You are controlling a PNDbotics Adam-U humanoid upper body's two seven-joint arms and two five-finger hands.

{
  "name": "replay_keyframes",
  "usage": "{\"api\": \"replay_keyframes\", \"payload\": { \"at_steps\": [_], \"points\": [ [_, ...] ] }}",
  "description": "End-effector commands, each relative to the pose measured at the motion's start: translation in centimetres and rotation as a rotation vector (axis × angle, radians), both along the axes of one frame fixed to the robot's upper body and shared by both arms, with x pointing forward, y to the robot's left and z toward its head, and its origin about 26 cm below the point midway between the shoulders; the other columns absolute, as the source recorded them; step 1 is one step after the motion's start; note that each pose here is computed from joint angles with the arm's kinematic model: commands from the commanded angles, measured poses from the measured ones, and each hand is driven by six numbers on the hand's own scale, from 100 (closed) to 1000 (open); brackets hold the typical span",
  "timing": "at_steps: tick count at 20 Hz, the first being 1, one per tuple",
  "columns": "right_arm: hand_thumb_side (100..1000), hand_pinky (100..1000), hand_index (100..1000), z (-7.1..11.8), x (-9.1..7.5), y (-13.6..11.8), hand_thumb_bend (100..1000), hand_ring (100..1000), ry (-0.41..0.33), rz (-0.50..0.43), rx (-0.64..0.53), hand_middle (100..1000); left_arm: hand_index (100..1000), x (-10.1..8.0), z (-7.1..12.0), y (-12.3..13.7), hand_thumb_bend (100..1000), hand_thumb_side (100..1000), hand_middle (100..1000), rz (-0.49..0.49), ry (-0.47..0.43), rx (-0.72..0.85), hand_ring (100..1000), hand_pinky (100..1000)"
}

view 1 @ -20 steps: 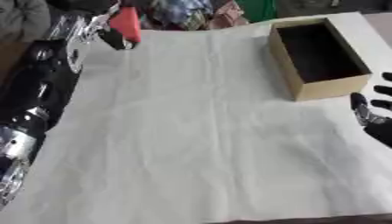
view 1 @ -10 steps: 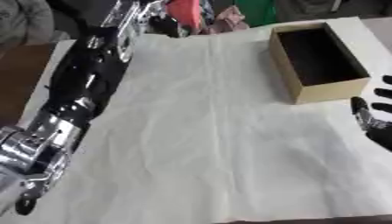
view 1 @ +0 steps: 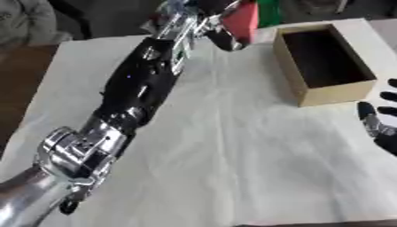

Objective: Pick up objects on the table and place them in the box.

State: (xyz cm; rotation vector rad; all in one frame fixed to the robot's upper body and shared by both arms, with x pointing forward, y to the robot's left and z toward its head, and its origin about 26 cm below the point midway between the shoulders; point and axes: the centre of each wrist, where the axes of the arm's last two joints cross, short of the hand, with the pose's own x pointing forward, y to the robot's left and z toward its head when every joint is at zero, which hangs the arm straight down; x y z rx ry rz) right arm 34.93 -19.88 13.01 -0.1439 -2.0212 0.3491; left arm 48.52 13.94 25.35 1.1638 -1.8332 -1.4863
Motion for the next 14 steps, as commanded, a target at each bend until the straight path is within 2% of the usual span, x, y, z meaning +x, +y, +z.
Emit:
{"api": "replay_keyframes", "payload": {
  "at_steps": [1,7,14],
  "points": [
    [160,719,932,0.8,0.1,0.5,356,808,-0.026,0.03,-0.005,827,797,-0.6,1.1,-2.0,315,151,498,-0.066,-0.049,0.026,678,786],
    [163,719,931,0.8,0.1,1.1,355,807,-0.024,0.057,-0.008,824,804,-1.4,0.1,-4.7,335,148,547,-0.162,-0.071,0.041,698,789],
    [165,719,931,1.2,0.2,2.0,351,807,-0.031,0.095,-0.011,822,822,-1.7,-1.1,-6.1,332,149,648,-0.194,-0.095,0.042,716,788]
  ]
}}
